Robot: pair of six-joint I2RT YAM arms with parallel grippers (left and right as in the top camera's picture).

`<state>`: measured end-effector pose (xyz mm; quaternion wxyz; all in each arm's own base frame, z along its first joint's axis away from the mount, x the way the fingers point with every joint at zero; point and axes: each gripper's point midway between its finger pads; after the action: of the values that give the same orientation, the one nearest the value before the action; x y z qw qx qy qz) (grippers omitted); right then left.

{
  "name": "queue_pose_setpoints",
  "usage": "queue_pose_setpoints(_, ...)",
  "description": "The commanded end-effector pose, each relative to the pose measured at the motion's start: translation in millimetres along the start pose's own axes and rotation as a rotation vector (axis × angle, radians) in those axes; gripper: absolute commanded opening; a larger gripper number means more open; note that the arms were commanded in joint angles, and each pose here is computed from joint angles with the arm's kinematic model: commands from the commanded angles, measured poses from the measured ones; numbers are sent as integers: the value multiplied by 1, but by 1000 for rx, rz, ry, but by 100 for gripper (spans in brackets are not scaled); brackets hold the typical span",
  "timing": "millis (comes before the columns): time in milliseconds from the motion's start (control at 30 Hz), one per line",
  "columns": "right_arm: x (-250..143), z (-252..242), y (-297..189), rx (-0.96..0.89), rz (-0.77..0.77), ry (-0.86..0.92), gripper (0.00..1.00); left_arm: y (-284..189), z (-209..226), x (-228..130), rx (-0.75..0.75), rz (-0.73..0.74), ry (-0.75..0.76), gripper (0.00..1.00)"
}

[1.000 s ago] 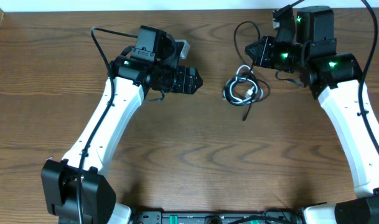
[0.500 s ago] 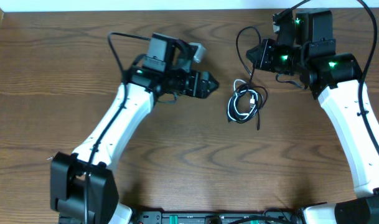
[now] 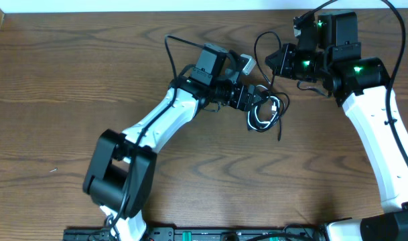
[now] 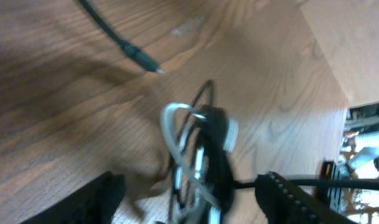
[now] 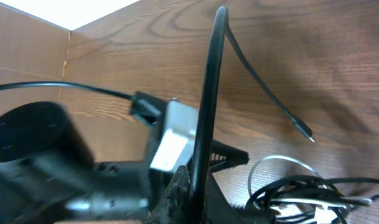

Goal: Untangle cables

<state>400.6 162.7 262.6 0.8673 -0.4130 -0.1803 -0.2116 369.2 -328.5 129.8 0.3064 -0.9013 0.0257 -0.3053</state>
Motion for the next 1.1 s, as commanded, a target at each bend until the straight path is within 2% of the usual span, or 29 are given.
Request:
queue_pose_setpoints(0, 1, -1, 0, -1, -1, -18, 1, 11, 9, -9, -7, 24, -64, 64)
queue_pose_setpoints(133, 1, -1, 1, -3, 0, -17, 1, 12, 10, -11, -6, 31, -70, 47)
queue_pose_setpoints(267, 2, -5, 1, -23, -8, -16, 1, 12, 10, -11, -5, 31, -70, 11)
queue_pose_setpoints(300, 3, -6, 0, -31, -11, -16, 1, 12, 10, -11, -5, 31, -70, 8)
queue_pose_setpoints(500, 0, -23, -1, -116, -9, 2, 1, 3, 17, -5, 5, 10, -78, 7)
queue_pose_setpoints(767, 4, -67, -16, -250, -21, 80, 1, -46, 21, 22, 45, -82, -90, 7)
queue_pose_setpoints(1067, 4, -124, -18, -362, 12, 179, 1, -118, 16, 43, 241, -211, -84, 7)
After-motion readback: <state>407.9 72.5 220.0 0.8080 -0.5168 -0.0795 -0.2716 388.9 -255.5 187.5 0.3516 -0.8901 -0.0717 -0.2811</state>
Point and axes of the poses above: each gripper's point midway between its finger pads, its own y axis out along the fingers, its own z axis along the line the jaws close on, x = y × z, and after that the axes turned 2 degrees about -y, right-handed
